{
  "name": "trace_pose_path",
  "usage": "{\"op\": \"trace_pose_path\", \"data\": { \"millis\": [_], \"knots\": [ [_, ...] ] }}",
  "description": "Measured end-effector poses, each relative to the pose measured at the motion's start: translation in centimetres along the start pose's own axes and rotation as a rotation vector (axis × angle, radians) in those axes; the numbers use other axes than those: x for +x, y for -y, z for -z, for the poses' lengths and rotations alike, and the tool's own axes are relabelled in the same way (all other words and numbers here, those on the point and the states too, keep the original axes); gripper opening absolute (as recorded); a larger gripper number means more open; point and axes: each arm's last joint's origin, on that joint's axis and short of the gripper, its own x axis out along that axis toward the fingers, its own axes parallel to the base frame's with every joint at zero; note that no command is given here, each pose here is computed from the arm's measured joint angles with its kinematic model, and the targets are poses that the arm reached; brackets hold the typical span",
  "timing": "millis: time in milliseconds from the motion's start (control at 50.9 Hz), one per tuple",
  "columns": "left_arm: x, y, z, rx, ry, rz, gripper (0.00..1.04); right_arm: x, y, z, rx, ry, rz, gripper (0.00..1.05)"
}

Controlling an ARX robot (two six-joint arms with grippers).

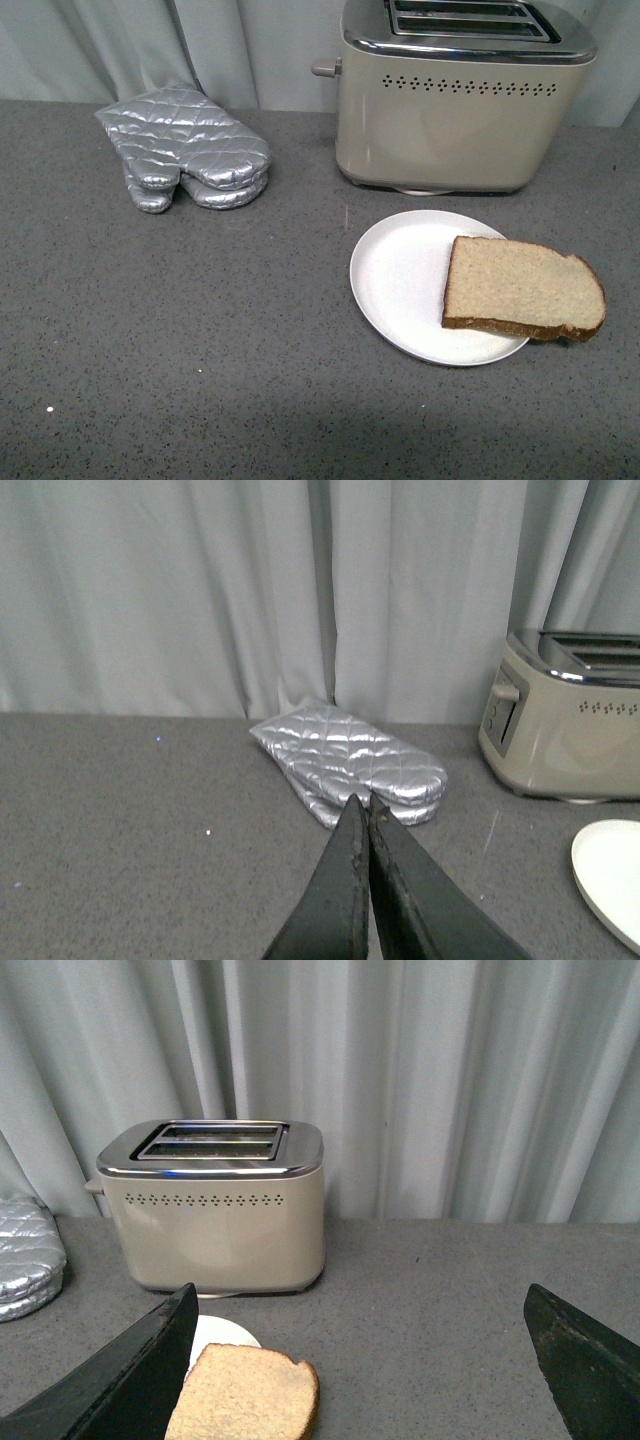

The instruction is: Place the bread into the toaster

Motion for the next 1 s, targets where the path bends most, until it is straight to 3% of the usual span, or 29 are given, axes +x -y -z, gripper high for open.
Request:
{"op": "trace_pose_path", "data": {
  "millis": [177, 295, 433, 551, 649, 846, 1003],
  "knots": [
    [0.0, 0.0, 0.0, 0.0, -0.001, 0.0, 0.07, 0.0, 0.0, 0.0, 0.0, 0.0, 0.0, 0.95],
    [0.0, 0.0, 0.0, 0.0, -0.001, 0.0, 0.26, 0.0, 0.0, 0.0, 0.0, 0.0, 0.0, 0.95],
    [0.0, 0.0, 0.0, 0.0, -0.001, 0.0, 0.59, 0.0, 0.0, 0.0, 0.0, -0.001, 0.0, 0.95],
    [0.0, 0.0, 0.0, 0.0, -0.001, 0.0, 0.81, 0.4, 0.1, 0.4, -0.17, -0.135, 0.011, 0.95],
    [0.0, 0.0, 0.0, 0.0, 0.0, 0.0, 0.98, 1.7, 0.5, 0.0, -0.189, -0.204, -0.008, 0.95],
    [0.0, 0.0, 0.0, 0.002, 0.0, 0.0, 0.98, 6.3, 1.9, -0.1, -0.11, -0.377, -0.015, 0.95],
    [0.0, 0.0, 0.0, 0.002, 0.0, 0.0, 0.98, 11.1, 3.2, 2.1, 0.061, -0.633, -0.072, 0.95]
  ]
}}
